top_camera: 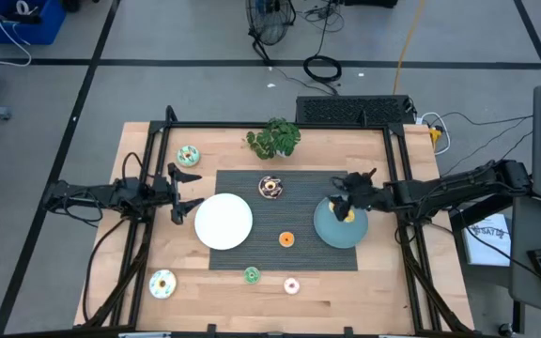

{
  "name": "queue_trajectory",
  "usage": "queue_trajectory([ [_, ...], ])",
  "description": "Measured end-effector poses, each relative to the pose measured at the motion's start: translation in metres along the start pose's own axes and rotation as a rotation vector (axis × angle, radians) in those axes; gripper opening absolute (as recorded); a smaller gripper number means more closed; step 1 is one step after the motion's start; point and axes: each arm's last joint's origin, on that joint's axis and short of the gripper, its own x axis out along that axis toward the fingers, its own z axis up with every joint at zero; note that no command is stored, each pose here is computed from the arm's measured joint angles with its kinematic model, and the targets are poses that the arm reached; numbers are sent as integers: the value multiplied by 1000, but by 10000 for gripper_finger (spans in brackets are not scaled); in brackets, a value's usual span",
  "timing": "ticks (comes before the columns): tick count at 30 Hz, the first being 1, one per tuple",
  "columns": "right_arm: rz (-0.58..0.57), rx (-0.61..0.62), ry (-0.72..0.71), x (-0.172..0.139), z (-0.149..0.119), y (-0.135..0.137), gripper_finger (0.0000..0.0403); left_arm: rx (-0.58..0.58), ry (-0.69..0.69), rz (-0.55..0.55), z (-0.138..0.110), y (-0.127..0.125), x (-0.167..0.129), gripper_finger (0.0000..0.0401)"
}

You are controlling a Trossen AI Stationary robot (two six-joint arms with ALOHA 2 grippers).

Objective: Pick & Place donuts
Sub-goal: Put the right small white doughnut on top of the blue plate

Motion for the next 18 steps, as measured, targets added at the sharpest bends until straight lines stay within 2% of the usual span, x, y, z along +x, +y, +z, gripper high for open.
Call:
queue_trajectory([
  [6, 226, -62, -228, -6, 24, 21, 251, 0, 0, 0, 0, 0, 0, 349],
  [13, 592, -149, -381, -20, 42, 40, 251, 0, 0, 0, 0, 0, 0, 349],
  [18, 782, -302, -451, -25, 41, 55, 251, 0, 0, 0, 0, 0, 0, 349],
])
